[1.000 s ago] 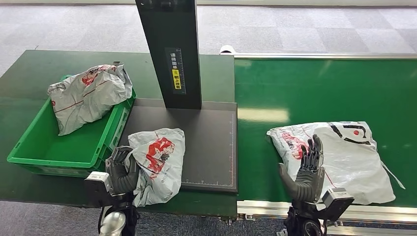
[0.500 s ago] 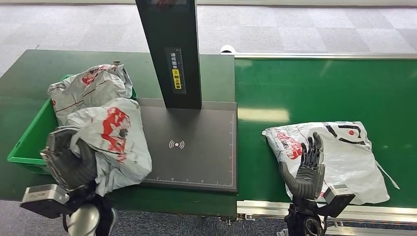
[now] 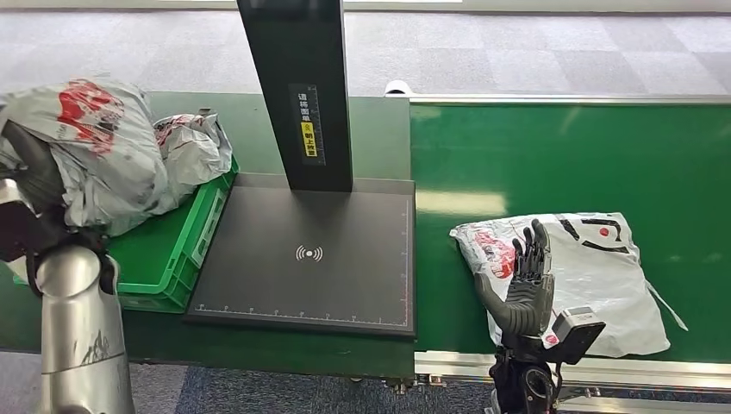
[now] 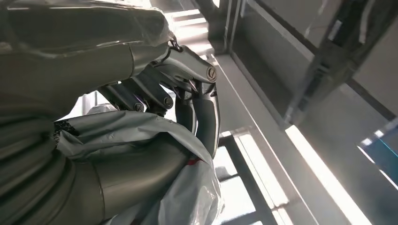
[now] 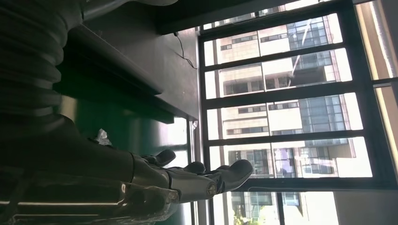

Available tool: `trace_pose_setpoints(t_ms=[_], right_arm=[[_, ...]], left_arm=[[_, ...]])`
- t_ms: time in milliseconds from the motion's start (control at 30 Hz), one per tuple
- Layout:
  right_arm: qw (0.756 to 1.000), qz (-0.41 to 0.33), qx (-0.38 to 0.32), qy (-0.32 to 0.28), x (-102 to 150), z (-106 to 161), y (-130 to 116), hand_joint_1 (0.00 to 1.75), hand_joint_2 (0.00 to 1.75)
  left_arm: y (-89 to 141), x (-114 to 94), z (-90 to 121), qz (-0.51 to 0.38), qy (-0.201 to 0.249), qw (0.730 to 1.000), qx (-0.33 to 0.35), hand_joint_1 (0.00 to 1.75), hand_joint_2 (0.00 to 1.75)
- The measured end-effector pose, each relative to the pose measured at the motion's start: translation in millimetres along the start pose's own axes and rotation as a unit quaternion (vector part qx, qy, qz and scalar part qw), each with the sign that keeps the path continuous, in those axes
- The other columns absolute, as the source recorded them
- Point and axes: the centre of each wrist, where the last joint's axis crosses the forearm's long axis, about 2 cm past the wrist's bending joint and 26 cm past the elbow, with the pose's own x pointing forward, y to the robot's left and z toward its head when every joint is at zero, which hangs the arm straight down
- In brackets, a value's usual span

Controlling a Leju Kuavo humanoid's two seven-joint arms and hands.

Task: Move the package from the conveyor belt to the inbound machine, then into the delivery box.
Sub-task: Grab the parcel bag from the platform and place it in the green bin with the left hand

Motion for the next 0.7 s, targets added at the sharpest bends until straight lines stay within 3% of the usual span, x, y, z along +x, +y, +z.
trace_pose_setpoints(t_ms=[167,633,667,700], right_arm=[[1.0,0.001,0.001,0.0,0.1,0.5,-1.6,0.0,1.75],[1.0,0.001,0.001,0.0,0.2,0.5,-2.0,0.0,1.75],[1.0,0.001,0.002,0.001,0.1,0.5,-2.0,0.0,1.75],[1.0,-0.001,0.005,0.001,-0.2,0.3,-2.0,0.0,1.75]], left_arm=[[7.2,-28.6,-26.7,-0.033,0.028,0.999,0.023,1.75,1.75],[10.0,-42.3,-28.3,-0.046,0.052,0.997,0.029,1.75,1.75],[9.1,-43.2,-30.2,-0.059,0.061,0.996,0.024,1.75,1.75],[5.0,-55.4,-36.2,-0.117,0.104,0.988,-0.006,1.75,1.75]])
